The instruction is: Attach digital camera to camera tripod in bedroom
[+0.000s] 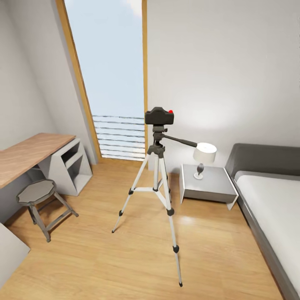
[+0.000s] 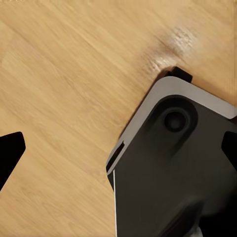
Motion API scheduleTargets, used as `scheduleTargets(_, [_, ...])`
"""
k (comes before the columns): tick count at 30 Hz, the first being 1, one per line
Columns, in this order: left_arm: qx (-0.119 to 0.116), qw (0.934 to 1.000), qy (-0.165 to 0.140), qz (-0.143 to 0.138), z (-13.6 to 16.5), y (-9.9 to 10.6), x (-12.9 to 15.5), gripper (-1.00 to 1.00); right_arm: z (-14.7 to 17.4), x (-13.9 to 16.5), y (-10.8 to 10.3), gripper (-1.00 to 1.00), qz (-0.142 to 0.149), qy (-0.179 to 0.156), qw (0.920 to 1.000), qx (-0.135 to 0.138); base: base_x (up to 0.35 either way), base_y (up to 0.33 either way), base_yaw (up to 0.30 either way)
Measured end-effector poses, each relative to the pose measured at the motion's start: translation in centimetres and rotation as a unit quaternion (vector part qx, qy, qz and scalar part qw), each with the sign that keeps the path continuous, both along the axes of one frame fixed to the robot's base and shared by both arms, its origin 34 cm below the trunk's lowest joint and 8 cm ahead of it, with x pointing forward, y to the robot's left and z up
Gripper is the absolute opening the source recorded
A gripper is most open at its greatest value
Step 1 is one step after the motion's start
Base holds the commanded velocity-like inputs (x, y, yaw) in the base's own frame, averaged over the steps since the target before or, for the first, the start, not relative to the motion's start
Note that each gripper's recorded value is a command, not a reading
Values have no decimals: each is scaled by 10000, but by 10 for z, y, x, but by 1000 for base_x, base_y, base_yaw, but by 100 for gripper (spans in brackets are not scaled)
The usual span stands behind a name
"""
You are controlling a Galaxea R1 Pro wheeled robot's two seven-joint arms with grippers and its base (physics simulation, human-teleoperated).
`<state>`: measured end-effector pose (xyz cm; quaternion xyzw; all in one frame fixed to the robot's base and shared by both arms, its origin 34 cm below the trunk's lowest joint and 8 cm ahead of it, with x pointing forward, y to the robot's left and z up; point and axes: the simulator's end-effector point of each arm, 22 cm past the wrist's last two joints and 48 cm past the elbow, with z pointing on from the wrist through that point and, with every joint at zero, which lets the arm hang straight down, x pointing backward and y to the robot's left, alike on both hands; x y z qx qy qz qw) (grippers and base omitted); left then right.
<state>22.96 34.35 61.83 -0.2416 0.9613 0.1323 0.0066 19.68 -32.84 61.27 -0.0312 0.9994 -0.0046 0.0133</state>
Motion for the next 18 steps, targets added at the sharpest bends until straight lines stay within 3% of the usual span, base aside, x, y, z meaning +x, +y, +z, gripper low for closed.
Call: scheduleTargets(18, [1, 9999, -143, -3, 4, 0, 11, 100, 3, 7, -1, 100, -3, -98, 10000, -3, 0, 0, 0])
